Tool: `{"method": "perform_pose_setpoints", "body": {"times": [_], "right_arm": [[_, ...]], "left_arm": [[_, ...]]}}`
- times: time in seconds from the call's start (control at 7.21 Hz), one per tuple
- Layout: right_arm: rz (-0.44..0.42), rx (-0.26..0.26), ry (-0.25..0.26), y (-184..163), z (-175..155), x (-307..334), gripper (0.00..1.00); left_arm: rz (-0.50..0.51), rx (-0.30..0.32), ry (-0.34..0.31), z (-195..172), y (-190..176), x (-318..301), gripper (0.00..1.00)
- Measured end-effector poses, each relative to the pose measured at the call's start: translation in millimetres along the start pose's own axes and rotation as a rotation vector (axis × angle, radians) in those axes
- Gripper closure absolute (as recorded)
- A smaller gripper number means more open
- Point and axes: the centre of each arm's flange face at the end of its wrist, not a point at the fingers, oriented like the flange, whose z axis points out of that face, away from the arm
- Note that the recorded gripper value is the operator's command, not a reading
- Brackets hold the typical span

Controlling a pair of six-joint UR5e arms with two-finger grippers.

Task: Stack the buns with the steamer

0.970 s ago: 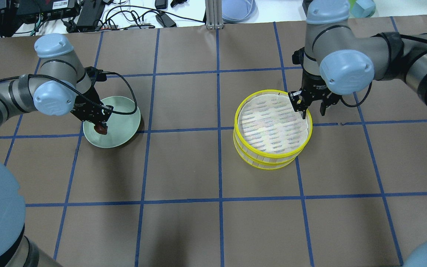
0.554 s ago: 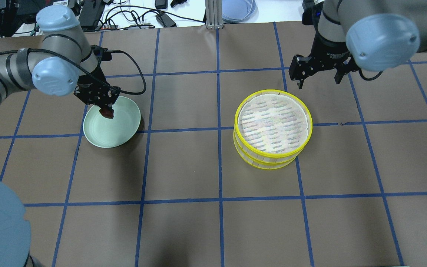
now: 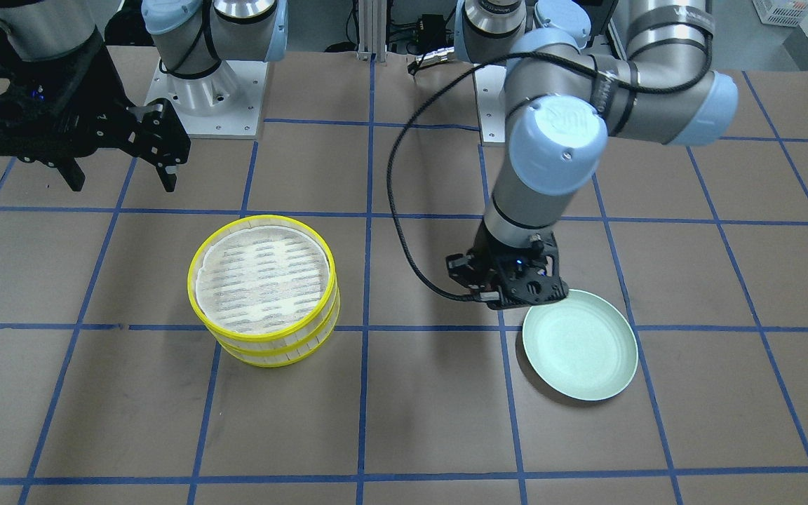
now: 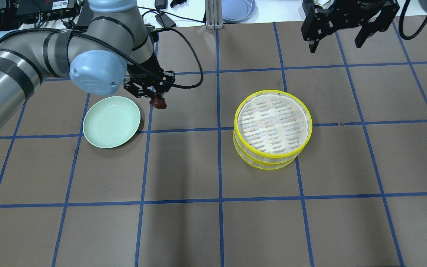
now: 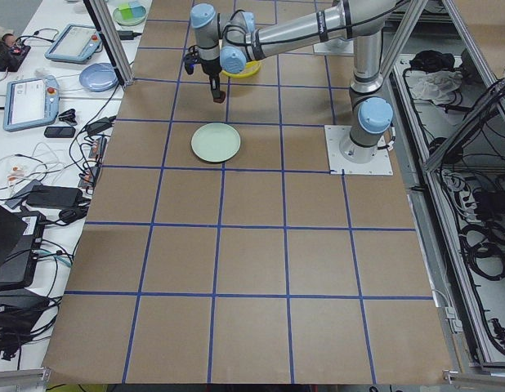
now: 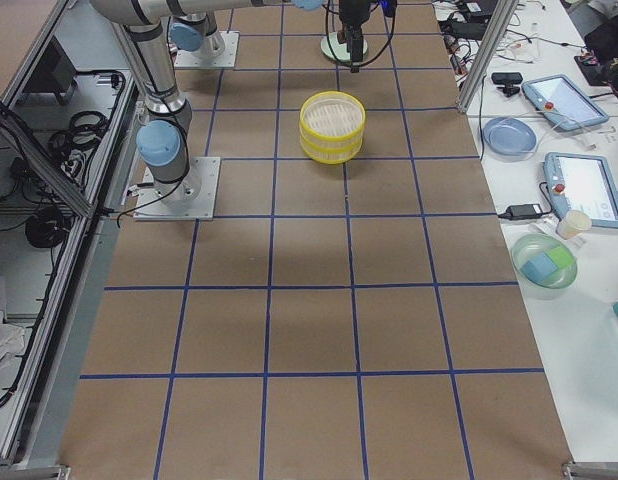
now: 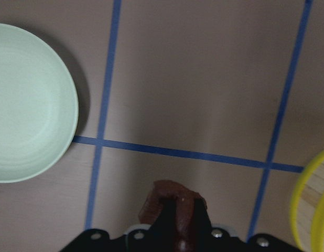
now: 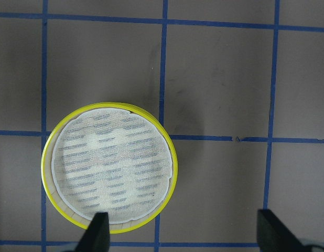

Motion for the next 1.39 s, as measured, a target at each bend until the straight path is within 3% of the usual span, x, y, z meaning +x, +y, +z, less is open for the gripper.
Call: {"method": "perform_pose_setpoints", "body": {"times": [0.55, 0.69, 0.83, 0.97, 1.11, 1.39], "right_arm": [[0.014, 0.093, 0.002, 6, 5, 0, 0.0], [0.015, 0.097, 0.002, 7, 6, -1, 0.0], [0.015, 0.097, 0.002, 7, 7, -1, 0.0], [0.015, 0.097, 0.002, 8, 7, -1, 0.0], [0.015, 0.096, 0.002, 8, 7, -1, 0.0], [0.014, 0.095, 0.003, 8, 7, 0, 0.0]], "left_arm": [[-0.13, 0.05, 0.1, 7, 72, 121, 1.0], [-0.174, 0.06, 0.12, 18, 78, 137, 0.6], [-0.207, 0.07, 0.139, 29, 83, 152, 0.34], [-0.23, 0.081, 0.157, 40, 86, 164, 0.14], [-0.261, 0.092, 0.176, 48, 86, 172, 0.07], [-0.301, 0.099, 0.191, 54, 86, 178, 0.04]]}}
